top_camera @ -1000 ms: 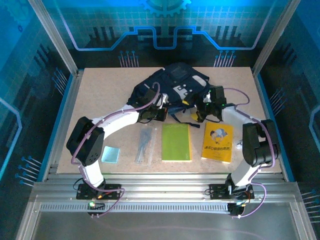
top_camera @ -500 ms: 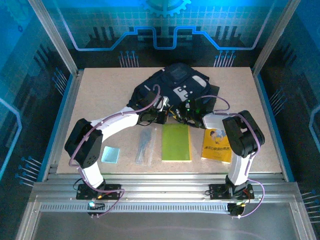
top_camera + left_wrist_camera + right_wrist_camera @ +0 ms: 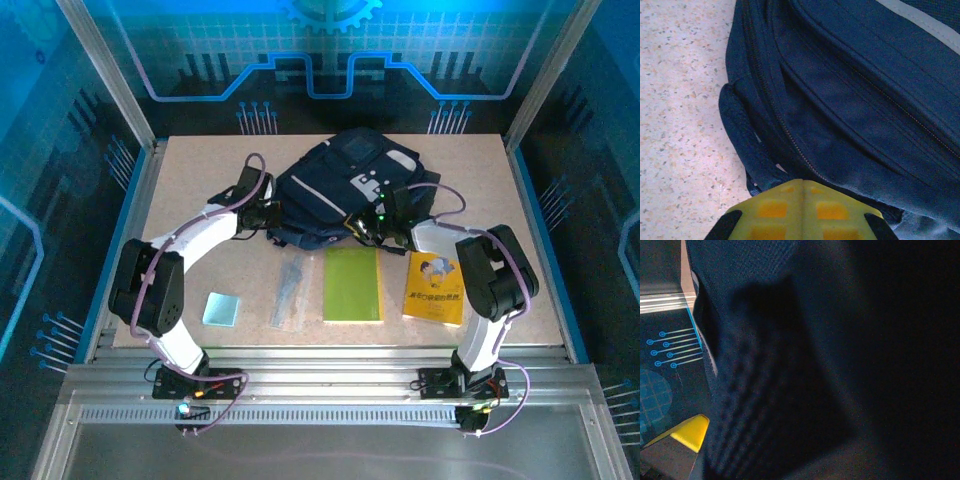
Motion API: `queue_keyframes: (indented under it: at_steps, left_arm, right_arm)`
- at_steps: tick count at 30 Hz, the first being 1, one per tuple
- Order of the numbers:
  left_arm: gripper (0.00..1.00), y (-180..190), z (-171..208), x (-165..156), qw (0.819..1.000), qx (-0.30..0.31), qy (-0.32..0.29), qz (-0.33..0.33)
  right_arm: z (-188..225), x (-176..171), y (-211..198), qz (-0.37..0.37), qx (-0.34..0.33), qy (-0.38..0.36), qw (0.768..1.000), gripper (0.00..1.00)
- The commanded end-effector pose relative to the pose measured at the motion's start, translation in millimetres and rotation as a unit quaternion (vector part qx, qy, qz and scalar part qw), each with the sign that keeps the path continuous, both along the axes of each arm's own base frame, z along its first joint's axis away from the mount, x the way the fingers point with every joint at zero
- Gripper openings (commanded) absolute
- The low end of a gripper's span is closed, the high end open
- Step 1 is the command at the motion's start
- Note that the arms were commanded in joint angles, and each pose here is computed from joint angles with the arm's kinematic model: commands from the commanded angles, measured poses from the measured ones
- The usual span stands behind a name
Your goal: Pack the student bag
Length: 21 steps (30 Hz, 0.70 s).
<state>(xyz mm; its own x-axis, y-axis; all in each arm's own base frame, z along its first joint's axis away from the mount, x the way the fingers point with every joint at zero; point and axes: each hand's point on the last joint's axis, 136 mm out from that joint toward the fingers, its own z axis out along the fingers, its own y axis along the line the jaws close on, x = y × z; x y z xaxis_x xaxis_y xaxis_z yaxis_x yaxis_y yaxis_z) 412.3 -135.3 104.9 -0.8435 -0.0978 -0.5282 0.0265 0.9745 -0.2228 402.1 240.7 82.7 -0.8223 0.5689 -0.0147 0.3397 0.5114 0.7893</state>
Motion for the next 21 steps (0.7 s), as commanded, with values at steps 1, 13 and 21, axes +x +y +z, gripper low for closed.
queue_keyframes:
  at_steps: [1,13,21]
  left_arm:
    - [0.0,-31.7,6.6,-8.6,0.999,-0.036,-0.002,-0.036]
    - [0.47,-117.8,19.5,-51.7,0.968,-0.151,-0.039,-0.195]
    - [0.54,-133.4,-5.6,-45.4,0.964,-0.132,-0.02,-0.231]
  right_arm:
    - [28.0,5.6,6.6,0.019,0.015,-0.032,0.999,0.0]
    - [43.5,14.5,15.3,0.027,0.034,-0.034,0.998,0.0]
    - [54.7,13.2,17.8,0.029,0.041,-0.044,0.998,0.0]
